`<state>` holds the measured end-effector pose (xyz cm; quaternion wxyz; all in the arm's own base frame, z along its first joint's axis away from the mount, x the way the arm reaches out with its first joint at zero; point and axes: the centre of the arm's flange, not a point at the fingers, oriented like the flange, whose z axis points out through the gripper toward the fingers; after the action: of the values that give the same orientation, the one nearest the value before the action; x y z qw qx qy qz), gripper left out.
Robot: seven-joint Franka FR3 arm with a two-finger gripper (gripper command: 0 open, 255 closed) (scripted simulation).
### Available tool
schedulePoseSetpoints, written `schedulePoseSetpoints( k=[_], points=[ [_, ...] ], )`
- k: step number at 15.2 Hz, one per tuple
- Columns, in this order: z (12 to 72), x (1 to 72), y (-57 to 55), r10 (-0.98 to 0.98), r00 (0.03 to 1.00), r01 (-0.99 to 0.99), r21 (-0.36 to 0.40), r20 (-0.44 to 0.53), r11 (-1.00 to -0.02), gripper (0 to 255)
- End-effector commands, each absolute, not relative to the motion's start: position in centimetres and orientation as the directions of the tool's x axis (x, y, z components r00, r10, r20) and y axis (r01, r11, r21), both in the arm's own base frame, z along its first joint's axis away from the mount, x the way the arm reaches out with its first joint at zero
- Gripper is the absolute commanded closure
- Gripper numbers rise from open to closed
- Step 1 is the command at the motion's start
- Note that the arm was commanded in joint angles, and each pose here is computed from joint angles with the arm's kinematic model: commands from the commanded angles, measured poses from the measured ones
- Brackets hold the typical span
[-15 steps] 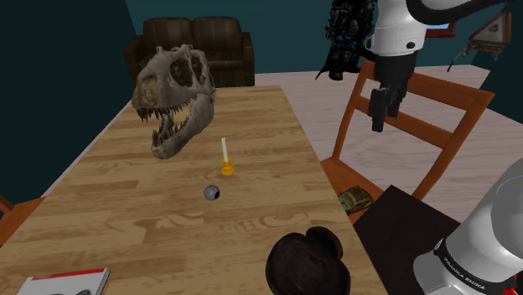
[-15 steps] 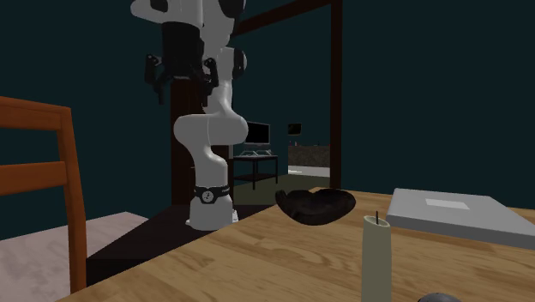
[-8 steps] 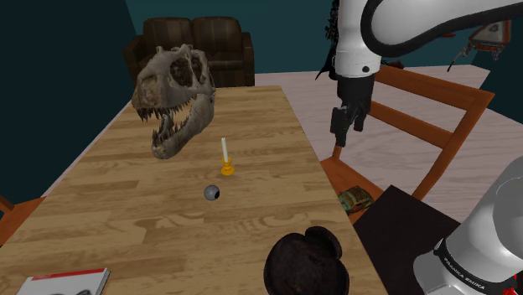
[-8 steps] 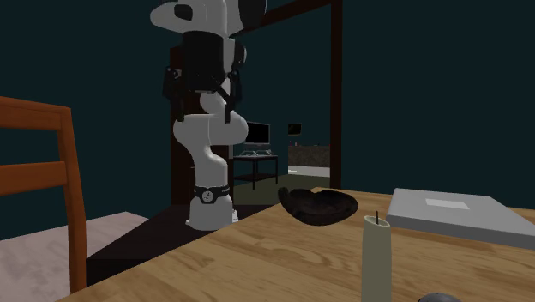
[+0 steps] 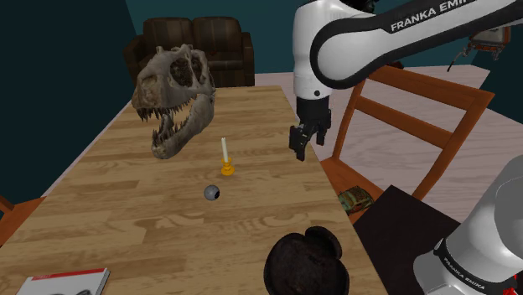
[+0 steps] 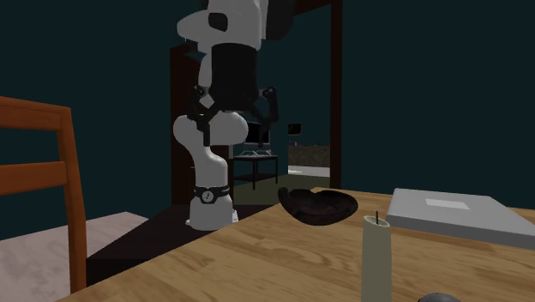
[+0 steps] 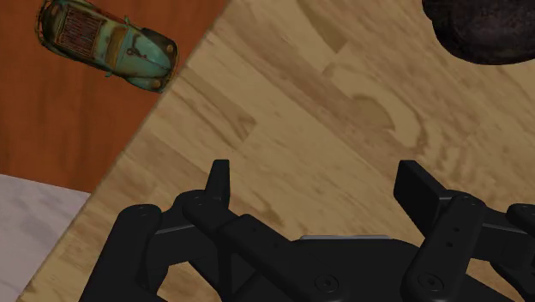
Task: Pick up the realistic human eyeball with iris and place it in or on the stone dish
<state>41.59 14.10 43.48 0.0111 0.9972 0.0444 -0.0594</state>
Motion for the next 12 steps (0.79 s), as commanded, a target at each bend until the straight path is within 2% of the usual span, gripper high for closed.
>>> schedulePoseSetpoints(
  k=[1, 12],
  points=[
    [42.6, 43.0, 16.3, 0.090, 0.990, 0.092, 0.013, -0.109, -0.996, 0],
    [36.9, 50.8, 26.3, 0.106, 0.993, 0.107, 0.003, -0.057, -0.994, 0]
  ],
)
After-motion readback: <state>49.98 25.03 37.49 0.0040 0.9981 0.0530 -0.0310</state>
